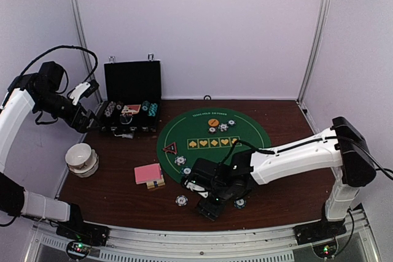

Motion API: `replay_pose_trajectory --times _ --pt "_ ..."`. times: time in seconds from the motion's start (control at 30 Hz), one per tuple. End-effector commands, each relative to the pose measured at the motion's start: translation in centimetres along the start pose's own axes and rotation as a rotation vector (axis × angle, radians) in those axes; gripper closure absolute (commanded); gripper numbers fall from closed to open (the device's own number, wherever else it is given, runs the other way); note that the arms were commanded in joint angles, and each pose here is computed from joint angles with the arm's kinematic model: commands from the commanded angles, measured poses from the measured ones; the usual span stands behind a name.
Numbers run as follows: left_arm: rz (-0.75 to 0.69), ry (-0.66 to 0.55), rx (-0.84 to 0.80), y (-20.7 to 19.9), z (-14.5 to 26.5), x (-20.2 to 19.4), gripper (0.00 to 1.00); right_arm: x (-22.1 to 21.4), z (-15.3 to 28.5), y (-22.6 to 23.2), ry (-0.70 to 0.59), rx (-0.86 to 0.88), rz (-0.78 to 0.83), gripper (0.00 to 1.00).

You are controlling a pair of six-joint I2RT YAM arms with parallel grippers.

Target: Distribute texas hold em gaming equipment

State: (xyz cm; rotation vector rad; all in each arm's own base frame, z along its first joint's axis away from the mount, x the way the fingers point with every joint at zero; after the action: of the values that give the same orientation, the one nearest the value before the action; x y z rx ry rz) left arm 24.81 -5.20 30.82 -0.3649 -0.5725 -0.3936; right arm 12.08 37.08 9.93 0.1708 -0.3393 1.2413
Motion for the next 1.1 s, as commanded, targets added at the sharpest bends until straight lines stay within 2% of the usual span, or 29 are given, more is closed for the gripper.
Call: replay_pose_trajectory --times 0.0,0.57,0.97,1.07 --pt "-0.025 -0.034 -0.003 -0.5 0.9 0.6 0.03 0.2 -0.5 0.3 0.010 -0.002 0.016 0.29" --pt "-0.026 -0.035 -0.004 -0.5 0.9 0.7 0.02 -0.3 -1.2 0.3 0.042 -0.009 0.025 0.49" --pt "-0.027 -0.033 0.000 -0.4 0.9 0.7 0.03 1.0 2.2 -0.2 0.000 -0.031 0.049 0.73" --pt "-0.029 -0.036 0.001 -0.4 1.0 0.7 0.03 1.8 3.2 -0.5 -0.019 -0.037 0.050 0.75"
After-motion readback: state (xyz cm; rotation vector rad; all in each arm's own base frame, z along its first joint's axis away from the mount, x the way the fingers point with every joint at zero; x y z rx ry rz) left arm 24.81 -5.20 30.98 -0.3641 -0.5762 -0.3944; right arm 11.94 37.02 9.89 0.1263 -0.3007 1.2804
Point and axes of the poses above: each gripper's point midway between its finger pads, its own z axis back along the fingers, its own y axis along the line the jaws close on, x = y × z, the point moved 5 cm from there along z, back along the fingers, and after that the axes turned 13 degrees about z, right-handed, at the moved point
